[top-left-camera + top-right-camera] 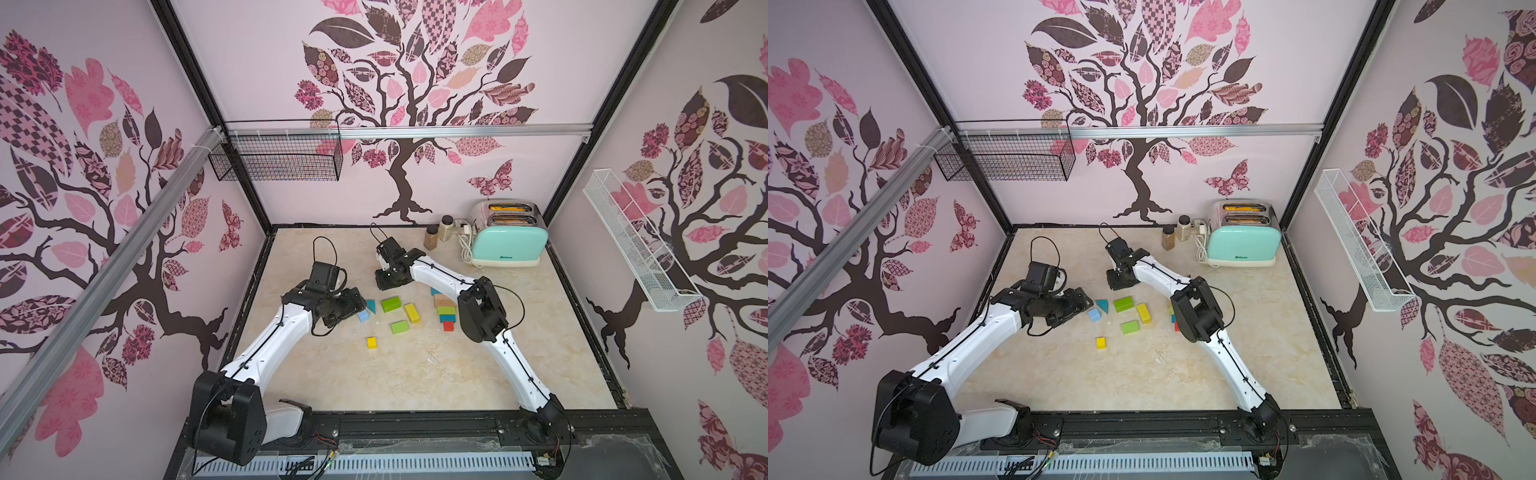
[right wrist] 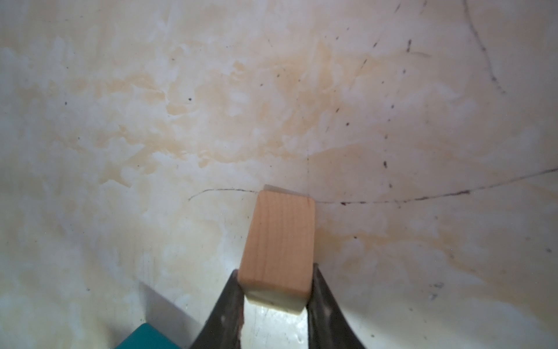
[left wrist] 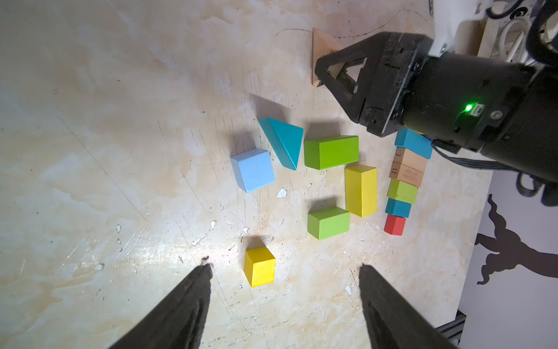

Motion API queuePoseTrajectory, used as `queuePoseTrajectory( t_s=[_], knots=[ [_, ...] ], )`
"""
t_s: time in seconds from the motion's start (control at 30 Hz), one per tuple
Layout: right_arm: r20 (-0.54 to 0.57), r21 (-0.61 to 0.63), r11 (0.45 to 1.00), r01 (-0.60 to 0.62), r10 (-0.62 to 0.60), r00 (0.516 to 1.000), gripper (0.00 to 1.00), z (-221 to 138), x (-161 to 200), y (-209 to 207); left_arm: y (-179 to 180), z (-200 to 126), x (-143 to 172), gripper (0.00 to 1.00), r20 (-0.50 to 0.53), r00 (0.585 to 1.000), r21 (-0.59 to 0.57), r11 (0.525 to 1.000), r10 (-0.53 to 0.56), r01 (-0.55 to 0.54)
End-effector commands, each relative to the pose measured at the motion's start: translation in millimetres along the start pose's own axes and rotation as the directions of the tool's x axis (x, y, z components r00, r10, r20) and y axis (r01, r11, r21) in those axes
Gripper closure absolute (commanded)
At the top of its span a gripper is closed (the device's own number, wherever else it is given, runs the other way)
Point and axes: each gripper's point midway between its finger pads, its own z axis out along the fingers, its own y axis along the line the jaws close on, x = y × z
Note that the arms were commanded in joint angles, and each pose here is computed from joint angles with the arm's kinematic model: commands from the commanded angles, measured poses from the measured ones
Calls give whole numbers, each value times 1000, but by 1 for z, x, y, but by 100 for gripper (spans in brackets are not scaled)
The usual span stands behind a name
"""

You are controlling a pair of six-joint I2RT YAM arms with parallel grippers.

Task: Assemble a carrot with building blocks
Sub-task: Pick up the building block from the center of the board, then assemble the building block at the center of the board.

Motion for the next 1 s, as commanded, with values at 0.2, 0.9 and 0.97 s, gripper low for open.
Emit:
queuePoseTrajectory(
  t_s=[0.2, 0.9, 0.97],
  knots=[
    [1, -201, 978, -50, 51, 999, 87, -69, -17, 22, -26, -32, -13, 18, 78, 992, 99, 990, 95, -102],
    [-91, -906, 404, -128, 109, 990, 85, -281, -13, 108, -127, -107, -29, 23, 95, 996, 716, 694, -1, -67],
    [-86, -917, 380, -123, 113, 990, 84, -292, -14, 111, -129, -111, -31, 26, 101, 995, 720, 690, -1, -72]
  ],
)
